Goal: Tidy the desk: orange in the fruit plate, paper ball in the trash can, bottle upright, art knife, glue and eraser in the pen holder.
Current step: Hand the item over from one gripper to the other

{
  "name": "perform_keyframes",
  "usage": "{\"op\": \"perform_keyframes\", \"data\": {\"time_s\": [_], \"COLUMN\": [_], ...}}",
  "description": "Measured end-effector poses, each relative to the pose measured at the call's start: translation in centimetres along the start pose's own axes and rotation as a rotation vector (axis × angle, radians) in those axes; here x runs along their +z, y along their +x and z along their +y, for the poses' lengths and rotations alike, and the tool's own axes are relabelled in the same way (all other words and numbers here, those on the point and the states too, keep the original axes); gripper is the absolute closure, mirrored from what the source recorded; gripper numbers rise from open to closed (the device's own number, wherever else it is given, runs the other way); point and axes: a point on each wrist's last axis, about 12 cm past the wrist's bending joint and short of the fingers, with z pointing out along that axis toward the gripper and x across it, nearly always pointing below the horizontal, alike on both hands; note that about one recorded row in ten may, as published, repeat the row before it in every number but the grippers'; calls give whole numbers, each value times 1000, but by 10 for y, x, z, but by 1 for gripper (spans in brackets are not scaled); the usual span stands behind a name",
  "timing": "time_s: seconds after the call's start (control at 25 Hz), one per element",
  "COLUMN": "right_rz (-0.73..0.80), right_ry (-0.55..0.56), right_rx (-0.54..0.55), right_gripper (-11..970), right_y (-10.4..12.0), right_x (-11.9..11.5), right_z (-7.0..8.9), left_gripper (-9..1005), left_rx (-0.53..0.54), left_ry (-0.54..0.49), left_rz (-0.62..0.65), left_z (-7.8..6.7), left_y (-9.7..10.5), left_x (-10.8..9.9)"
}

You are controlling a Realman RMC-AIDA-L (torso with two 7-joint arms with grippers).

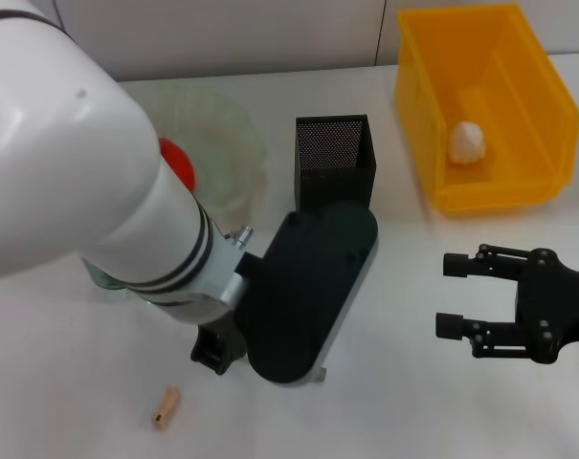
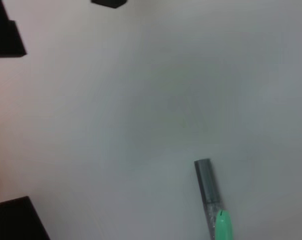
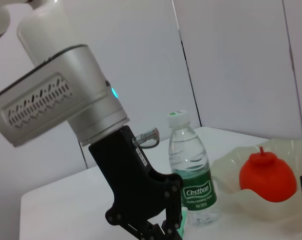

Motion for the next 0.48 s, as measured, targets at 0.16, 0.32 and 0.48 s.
{"op": "perform_keyframes", "data": {"time_s": [0.16,0.32,0.48], "right_rz": [-3,-5,-5], "right_ry": [7,9,9], "right_rx": [1,0,-1], "right_gripper": [185,185,185], "right_y": [0,0,0], "right_x": [-1,-2,-1], "right_z": [0,0,-1], "left_gripper": [908,908,908], "left_rx": [-16,-35,-51], "left_ry": [-7,-12,-21], "left_rz": [-40,-103,-133], "left_z": [3,5,7], "left_y": [6,11,15], "left_x": [-5,-13,-18]}}
